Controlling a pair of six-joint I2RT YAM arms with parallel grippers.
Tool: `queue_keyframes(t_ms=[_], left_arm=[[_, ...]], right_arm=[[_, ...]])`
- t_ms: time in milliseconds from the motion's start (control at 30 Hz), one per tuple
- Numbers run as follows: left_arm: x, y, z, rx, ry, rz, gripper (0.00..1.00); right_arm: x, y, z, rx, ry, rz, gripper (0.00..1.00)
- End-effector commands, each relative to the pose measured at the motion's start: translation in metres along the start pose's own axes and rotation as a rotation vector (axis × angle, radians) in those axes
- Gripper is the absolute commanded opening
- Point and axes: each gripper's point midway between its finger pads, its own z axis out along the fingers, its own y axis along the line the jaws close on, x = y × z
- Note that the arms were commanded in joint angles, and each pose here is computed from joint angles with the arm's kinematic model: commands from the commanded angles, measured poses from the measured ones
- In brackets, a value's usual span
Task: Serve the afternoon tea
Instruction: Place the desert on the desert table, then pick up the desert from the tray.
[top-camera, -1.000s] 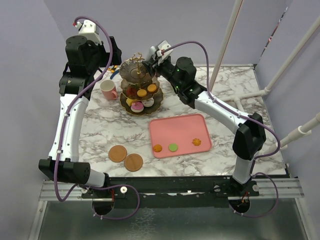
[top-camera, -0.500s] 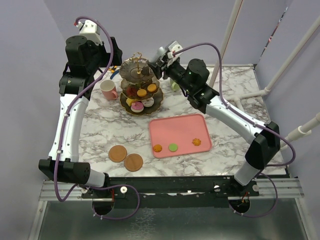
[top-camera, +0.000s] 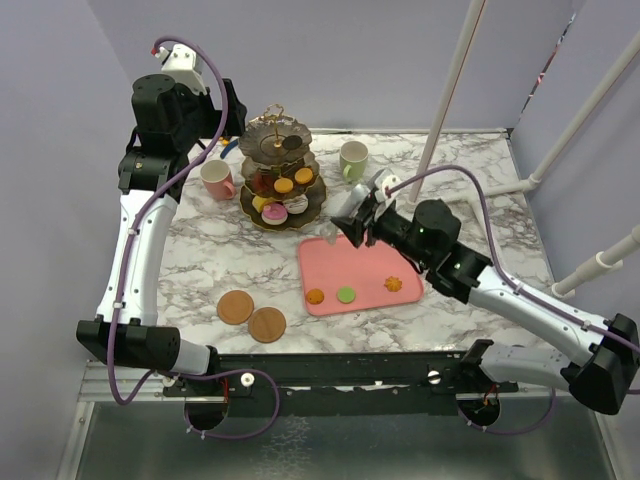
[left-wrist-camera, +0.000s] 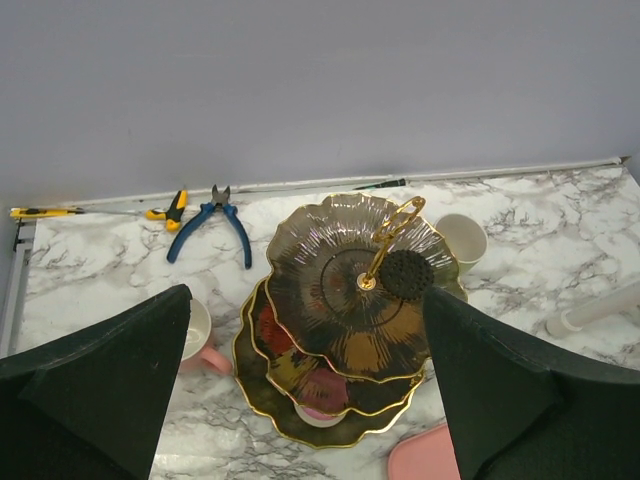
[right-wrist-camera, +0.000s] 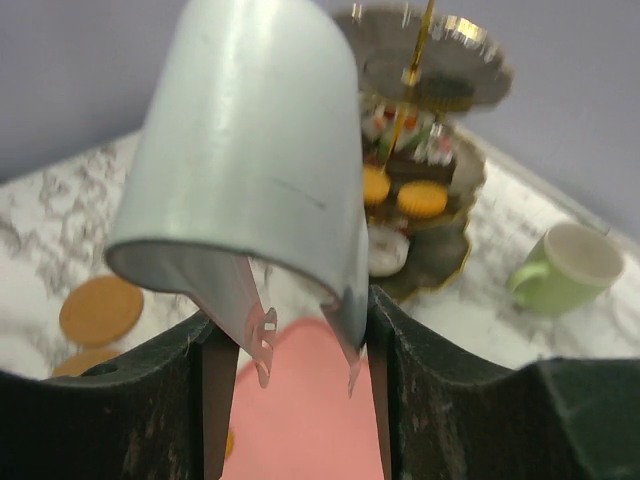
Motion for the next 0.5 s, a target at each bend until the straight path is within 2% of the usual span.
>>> queue_keyframes(t_ms=[0,133,467], left_arm=[[-0.005,-0.002,-0.013,0.012,-0.013,0.023,0.99],[-0.005,-0.004,-0.015,0.025,-0.006,0.023,0.99],[-0.001,-0.004,-0.017,0.026,0.01,0.033,0.99]], right_arm=[[0.065,0.009,-0.032,0.049,0.143,0.094,0.5],[0.09,0.018,-0.047,0.048,0.176,0.152,0.49],[0.134,0.041,-0.055,-0.005,0.27,0.154,0.49]])
